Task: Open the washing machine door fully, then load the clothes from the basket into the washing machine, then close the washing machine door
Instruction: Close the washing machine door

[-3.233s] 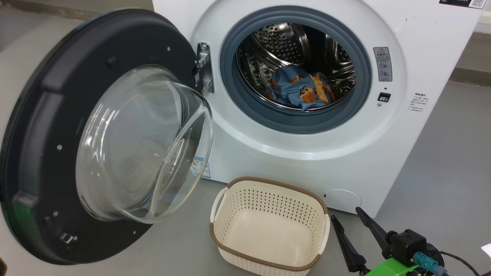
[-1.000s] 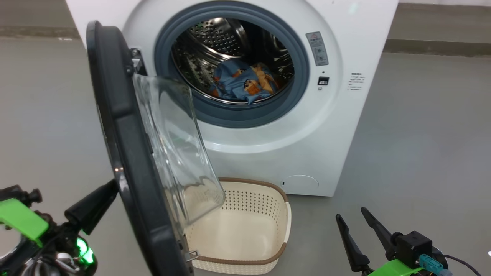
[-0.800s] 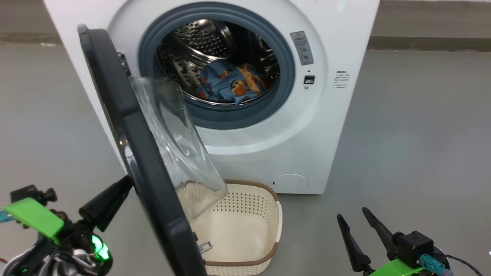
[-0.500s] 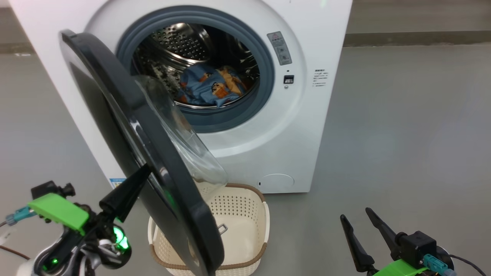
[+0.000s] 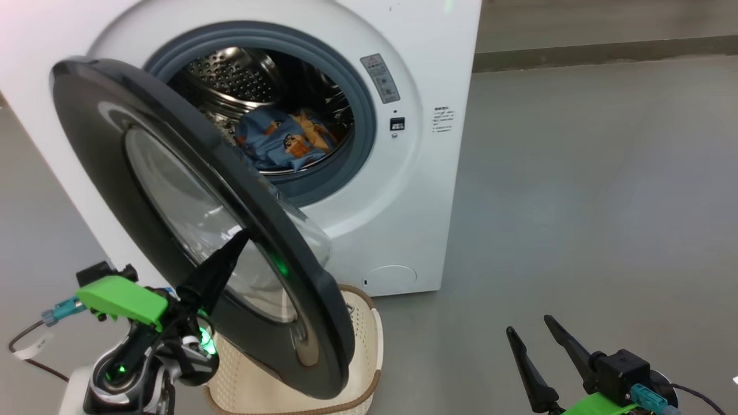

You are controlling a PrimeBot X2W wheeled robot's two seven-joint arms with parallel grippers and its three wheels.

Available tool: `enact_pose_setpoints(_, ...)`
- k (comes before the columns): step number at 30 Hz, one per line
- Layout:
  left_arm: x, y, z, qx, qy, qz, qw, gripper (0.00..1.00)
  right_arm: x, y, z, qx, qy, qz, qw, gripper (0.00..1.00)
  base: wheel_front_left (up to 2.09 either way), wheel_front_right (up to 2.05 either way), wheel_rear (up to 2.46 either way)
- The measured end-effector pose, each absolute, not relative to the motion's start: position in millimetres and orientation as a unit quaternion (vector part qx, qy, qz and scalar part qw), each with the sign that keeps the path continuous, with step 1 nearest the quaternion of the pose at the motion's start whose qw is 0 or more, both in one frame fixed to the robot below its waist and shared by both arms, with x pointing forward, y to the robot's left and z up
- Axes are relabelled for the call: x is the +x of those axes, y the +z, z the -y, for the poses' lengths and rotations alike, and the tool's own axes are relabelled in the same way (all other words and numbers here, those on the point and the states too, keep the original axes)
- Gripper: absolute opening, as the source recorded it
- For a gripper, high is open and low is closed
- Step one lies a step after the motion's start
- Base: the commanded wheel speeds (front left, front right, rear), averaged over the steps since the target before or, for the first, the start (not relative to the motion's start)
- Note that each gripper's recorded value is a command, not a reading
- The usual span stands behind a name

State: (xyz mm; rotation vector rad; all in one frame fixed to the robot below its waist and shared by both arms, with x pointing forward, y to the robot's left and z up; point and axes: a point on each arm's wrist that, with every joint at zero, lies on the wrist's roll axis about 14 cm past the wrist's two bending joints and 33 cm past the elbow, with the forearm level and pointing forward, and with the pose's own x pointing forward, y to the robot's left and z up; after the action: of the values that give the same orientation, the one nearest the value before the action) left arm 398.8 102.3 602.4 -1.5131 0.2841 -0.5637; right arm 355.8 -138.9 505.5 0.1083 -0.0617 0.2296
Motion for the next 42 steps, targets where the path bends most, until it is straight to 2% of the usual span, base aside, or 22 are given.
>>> enact_pose_setpoints(11, 422, 607, -74, -0.671, -0.259, -0.126, 0.683, 0.00, 348, 505, 157, 0.051, 0.090, 0.032, 0.994, 1.00, 0.00, 0.00, 0.00)
enact_pose_setpoints(29, 462, 595, -54, -0.651, -0.190, -0.119, 0.725, 0.00, 343, 503, 160, 0.052, 0.084, 0.030, 0.995, 1.00, 0.00, 0.00, 0.00)
enact_pose_setpoints(42, 473, 599, -45, -0.667, -0.176, -0.113, 0.715, 0.00, 338, 502, 166, 0.052, 0.074, 0.029, 0.995, 1.00, 0.00, 0.00, 0.00)
